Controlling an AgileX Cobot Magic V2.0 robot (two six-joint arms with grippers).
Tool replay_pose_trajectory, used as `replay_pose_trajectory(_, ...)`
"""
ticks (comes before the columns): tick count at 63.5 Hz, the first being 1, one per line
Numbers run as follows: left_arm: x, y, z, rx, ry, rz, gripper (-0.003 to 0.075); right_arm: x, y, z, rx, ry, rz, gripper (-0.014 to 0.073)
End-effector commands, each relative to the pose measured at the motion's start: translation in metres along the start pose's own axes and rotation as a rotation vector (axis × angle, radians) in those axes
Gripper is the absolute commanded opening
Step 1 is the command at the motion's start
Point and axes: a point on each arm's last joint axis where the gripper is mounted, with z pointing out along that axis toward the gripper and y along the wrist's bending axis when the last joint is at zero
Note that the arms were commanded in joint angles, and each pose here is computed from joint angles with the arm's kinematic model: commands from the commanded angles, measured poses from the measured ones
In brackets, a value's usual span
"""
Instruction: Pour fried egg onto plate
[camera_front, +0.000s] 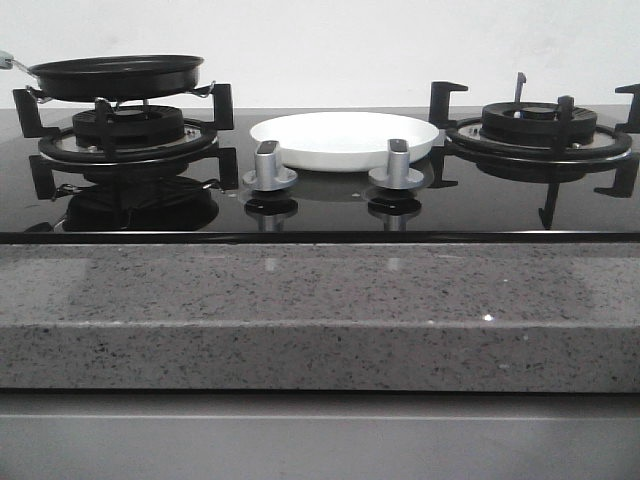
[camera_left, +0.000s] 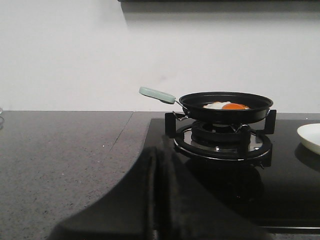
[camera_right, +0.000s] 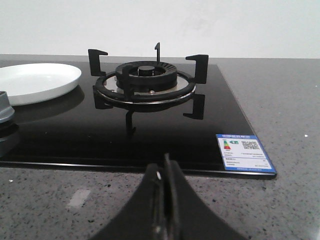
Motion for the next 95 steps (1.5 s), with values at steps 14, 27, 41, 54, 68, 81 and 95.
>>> replay_pose_trajectory(14,-0.007,0.001,-0.002,-0.009,-0.096,-0.017,-0.002,-0.011,0.0,-0.002,0.008,-0.112,-0.004,-0.0069)
replay_pose_trajectory(27,-0.007,0.001,-0.002,-0.009,-0.096,-0.017,-0.002,-0.011,-0.001,-0.002,0.008,-0.113,-0.005,-0.0069)
replay_pose_trajectory(41,-0.016,0.001,-0.003,-0.011,-0.135,-0.018,-0.002,-0.016,0.0,-0.003,0.009,-0.145,-0.004,-0.0069)
replay_pose_trajectory(54,-0.051,0.0,-0.006,-0.002,-0.184,-0.018,-0.002,-0.048,0.002,-0.011,0.0,-0.191,-0.005,-0.0069)
replay_pose_trajectory(68,-0.099,-0.002,-0.004,0.012,-0.162,-0.017,-0.002,-0.098,0.005,-0.024,-0.012,-0.232,-0.009,-0.0069)
replay_pose_trajectory(81,-0.136,-0.004,0.012,0.032,-0.016,-0.014,-0.002,-0.144,0.008,-0.021,-0.018,-0.194,-0.01,-0.0069)
replay_pose_trajectory(95,-0.156,-0.006,0.041,0.044,0.146,-0.013,-0.002,-0.167,0.01,0.006,-0.021,-0.031,-0.01,-0.0069)
